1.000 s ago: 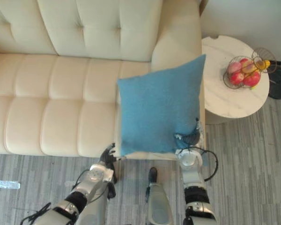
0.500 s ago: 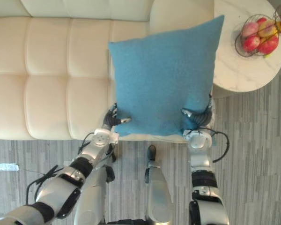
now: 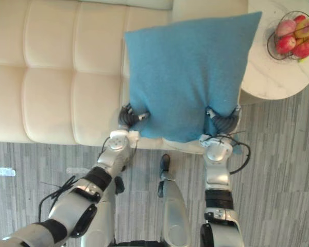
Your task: Pick up cushions and gather them together orderly.
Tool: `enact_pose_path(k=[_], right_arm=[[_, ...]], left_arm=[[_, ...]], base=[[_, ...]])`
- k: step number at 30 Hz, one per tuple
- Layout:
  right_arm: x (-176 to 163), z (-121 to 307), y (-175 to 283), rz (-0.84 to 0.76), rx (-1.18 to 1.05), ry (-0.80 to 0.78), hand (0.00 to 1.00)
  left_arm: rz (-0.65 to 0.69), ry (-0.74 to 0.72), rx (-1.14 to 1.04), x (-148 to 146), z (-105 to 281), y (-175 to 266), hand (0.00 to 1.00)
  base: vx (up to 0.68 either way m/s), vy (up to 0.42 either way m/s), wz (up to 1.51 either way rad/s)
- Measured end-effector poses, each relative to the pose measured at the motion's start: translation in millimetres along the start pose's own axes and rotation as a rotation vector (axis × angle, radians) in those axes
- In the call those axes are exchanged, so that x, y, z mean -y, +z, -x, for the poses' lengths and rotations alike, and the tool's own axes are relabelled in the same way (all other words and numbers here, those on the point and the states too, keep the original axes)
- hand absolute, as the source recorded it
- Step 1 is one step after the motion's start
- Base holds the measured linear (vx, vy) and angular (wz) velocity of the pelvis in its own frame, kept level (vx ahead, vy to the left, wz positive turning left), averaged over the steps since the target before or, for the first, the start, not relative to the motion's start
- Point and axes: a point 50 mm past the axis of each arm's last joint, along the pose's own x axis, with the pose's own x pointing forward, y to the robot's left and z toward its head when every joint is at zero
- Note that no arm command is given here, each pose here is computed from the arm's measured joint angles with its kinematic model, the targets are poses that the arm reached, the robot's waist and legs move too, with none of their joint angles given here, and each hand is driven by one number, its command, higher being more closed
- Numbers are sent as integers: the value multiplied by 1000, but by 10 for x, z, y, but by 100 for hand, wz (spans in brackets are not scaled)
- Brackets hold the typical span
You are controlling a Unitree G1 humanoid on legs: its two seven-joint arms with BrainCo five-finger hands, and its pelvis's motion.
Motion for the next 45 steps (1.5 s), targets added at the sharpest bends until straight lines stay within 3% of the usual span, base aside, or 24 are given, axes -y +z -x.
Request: enact_pose_path(k=[10, 15, 23, 27, 37, 45], right_arm=[[5, 310, -233, -65, -116, 43, 100], [39, 580, -347, -57, -162, 76, 100], [-15, 890, -523, 19, -218, 231, 100], [-10, 1069, -606, 38, -256, 292, 100], [71, 1244, -555, 14, -247, 316, 100], [117, 1216, -609, 55, -248, 328, 100]], left_arm=[[148, -171, 206, 385, 146, 450, 100], [133, -156, 143, 258, 325, 209, 100], [54, -101, 33, -208, 751, -152, 100], [78, -47, -46, -378, 997, -317, 100], [202, -8, -89, -399, 1464, -370, 100], [224, -13, -138, -364, 1542, -448, 100]], base=[[40, -16, 4], [103, -9, 13], [113, 11, 12], [90, 21, 13], [18, 28, 7], [-99, -7, 68]])
